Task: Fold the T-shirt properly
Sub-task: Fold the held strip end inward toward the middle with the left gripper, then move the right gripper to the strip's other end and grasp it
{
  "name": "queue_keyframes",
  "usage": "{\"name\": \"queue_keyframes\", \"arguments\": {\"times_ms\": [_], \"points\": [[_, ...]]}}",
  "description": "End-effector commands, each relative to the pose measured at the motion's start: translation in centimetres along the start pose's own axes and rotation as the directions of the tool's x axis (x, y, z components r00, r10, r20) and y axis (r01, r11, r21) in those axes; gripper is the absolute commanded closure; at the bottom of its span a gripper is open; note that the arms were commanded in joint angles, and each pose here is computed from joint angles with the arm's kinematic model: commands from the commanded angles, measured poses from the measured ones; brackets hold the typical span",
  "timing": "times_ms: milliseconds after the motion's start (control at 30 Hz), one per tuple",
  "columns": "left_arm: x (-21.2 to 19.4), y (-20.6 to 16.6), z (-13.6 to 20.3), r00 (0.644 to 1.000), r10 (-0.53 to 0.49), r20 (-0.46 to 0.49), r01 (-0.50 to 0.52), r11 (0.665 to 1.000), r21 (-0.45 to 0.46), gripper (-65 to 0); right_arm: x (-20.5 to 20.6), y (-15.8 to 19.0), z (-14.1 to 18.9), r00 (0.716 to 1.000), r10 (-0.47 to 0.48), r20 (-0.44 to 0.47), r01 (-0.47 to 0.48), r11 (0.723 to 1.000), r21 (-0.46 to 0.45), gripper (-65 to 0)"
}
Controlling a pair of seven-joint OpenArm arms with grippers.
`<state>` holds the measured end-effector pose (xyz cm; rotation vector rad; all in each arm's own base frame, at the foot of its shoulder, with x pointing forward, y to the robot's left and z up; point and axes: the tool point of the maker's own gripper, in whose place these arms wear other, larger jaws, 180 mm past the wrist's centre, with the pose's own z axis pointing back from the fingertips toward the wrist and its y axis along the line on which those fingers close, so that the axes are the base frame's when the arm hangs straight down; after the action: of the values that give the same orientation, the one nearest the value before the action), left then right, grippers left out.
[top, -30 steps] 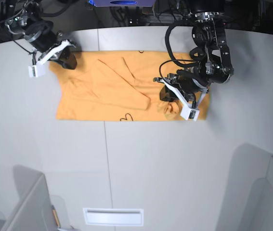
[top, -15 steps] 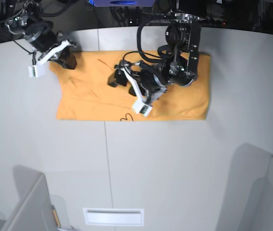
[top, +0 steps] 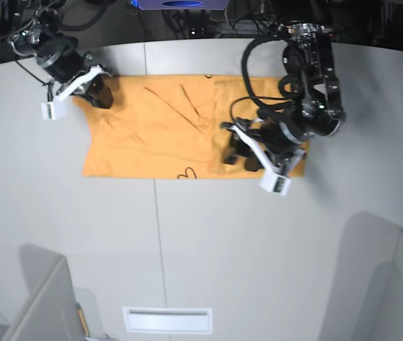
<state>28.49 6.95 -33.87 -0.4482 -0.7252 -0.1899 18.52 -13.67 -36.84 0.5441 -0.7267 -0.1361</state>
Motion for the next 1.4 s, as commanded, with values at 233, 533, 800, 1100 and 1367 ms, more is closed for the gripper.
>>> {"name": "queue_keyframes", "arguments": {"times_ms": [233,533,800,1100,1367], "points": [[-2.3,15.5,10.4,0.997,0.073,0.015,-0.073,0.907,0.414,0.0,5.2,0.8,-1.3,0.994,0.105,-0.018,-0.104,0.994,0.034,-21.2],[-5.3,22.2,20.0,0.996,0.086,-0.016,-0.057,0.776,0.628,0.0,7.3,-6.6,-1.5,0.998,-0.066,-0.02,0.064,0.995,-0.078,-44.0],[-6.0,23.6,22.9,0.996,0.089,-0.012,-0.057,0.73,0.681,0.0,5.9,-8.4,-3.8,0.98,-0.171,-0.101,0.166,0.984,-0.058,-41.9],[-6.1,23.5,22.9,0.996,0.092,-0.016,-0.056,0.73,0.681,0.0,2.4,-7.3,-6.0,0.94,-0.206,-0.271,0.208,0.978,-0.022,-41.3],[-6.1,23.5,22.9,0.996,0.092,-0.014,-0.058,0.731,0.68,0.0,-0.5,-4.2,-7.1,0.921,-0.132,-0.367,0.157,0.987,0.039,-41.3]]}}
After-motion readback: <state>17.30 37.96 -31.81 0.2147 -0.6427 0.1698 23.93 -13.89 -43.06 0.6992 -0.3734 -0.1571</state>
